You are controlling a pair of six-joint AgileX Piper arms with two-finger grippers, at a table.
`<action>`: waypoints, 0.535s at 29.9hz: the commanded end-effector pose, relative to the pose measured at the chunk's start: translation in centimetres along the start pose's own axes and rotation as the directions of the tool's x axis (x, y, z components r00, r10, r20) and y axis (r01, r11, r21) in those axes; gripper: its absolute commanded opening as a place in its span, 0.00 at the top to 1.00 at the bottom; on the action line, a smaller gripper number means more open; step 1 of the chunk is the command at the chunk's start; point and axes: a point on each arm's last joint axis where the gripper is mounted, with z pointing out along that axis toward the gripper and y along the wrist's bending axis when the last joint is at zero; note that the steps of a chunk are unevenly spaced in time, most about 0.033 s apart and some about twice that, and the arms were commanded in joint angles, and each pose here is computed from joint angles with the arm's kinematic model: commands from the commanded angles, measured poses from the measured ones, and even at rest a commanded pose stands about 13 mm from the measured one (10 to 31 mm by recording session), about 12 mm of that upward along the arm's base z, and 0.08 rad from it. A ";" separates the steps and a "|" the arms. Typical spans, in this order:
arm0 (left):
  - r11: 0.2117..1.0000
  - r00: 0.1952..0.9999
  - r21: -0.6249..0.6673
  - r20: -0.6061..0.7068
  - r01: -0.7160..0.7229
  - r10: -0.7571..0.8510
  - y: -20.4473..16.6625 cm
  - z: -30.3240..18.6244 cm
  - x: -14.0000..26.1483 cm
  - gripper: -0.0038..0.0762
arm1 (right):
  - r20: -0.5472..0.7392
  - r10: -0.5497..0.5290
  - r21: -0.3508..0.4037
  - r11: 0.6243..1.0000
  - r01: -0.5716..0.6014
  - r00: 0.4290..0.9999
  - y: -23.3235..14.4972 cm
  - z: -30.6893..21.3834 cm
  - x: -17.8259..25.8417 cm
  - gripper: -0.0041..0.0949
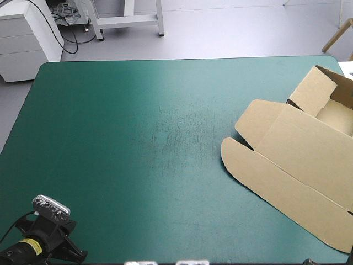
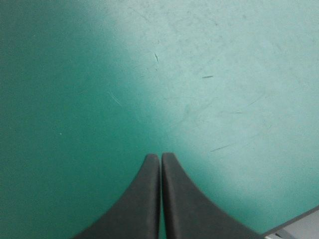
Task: Fold the box
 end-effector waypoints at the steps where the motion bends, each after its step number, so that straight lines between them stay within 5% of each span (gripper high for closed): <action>1: 1.000 0.998 -0.007 0.056 0.009 -0.008 0.1 -0.4 -0.8 0.96 | 0.104 -0.094 -0.046 0.994 0.099 0.990 2.6 -4.2 3.6 0.97; 8: 1.000 0.998 -0.007 0.056 0.009 -0.008 0.1 -0.4 -0.8 0.96 | 0.184 -0.215 -0.141 0.960 0.243 0.959 5.2 -6.9 12.7 0.97; 16: 1.000 0.998 -0.007 0.056 0.012 -0.011 0.1 -0.4 -0.8 0.96 | 0.178 -0.315 -0.165 0.925 0.344 0.932 4.7 -5.6 20.9 0.97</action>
